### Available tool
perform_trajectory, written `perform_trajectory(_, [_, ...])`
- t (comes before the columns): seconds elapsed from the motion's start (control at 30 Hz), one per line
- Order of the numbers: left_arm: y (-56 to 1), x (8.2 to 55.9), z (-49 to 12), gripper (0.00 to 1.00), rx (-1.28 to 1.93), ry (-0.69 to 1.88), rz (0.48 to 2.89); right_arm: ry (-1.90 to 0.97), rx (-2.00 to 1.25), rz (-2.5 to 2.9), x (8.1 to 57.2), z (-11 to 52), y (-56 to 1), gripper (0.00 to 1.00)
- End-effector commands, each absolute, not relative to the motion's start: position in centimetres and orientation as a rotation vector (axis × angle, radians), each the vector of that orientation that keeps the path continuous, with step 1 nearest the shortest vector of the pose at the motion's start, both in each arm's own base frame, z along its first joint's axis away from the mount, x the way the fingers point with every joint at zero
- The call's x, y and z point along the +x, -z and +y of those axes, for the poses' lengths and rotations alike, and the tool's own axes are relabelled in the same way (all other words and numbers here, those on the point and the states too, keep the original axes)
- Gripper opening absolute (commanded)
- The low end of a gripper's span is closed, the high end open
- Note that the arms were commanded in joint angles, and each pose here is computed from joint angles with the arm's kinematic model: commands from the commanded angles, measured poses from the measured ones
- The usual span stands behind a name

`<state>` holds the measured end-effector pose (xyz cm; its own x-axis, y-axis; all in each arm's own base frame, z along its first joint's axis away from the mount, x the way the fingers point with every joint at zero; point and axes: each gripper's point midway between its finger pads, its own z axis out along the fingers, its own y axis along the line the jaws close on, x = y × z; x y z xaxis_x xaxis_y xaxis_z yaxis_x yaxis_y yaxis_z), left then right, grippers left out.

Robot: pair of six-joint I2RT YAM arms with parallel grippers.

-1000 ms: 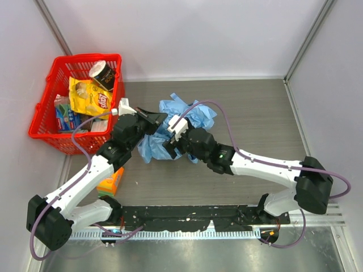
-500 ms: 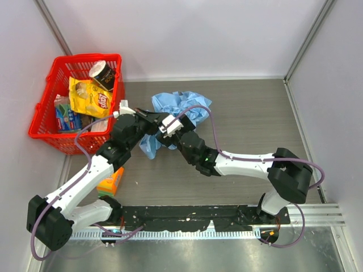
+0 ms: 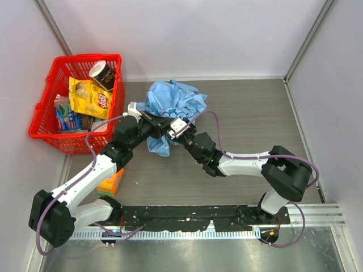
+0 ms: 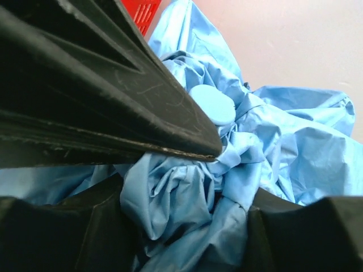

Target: Put away the umbrella

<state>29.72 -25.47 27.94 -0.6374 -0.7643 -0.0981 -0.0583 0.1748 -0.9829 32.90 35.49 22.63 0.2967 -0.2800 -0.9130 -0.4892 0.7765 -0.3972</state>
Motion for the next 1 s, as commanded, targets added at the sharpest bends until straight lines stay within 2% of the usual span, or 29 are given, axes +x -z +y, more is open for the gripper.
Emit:
perform_trajectory(0.0, [-32.1,26.6,-28.1,0.00,-0.575,1.777,1.832,-0.304,-0.627,1.090,31.5,35.3,-29.6,0.66])
perform_trajectory(0.03, [-32.4,26.6,-28.1,0.00,-0.566,1.781,1.827,-0.291,-0.609,1.090,31.7,34.6,-29.4,0.79])
perform_trajectory(0.1, [-33.1,26.4,-28.3,0.00,-0.517,1.794,1.820,-0.269,-0.587,1.097,32.2,33.4,-29.3,0.86])
perform_trajectory(0.27, [-34.7,25.7,-29.0,0.00,-0.317,1.812,1.827,-0.262,-0.636,1.103,32.0,31.7,-29.9,0.89])
perform_trajectory(0.57, [-34.6,26.6,-27.9,0.00,-0.125,1.696,1.852,-0.460,-0.817,1.200,26.2,30.5,-30.8,0.89])
perform_trajectory(0.73, [-34.8,28.0,-27.2,0.00,-0.151,1.651,1.830,-0.564,-0.892,1.372,23.9,30.0,-29.8,0.88])
perform_trajectory(0.97, [-35.8,29.3,-26.8,0.00,-0.144,1.639,1.721,-0.737,-0.846,1.482,20.1,28.2,-32.2,0.88])
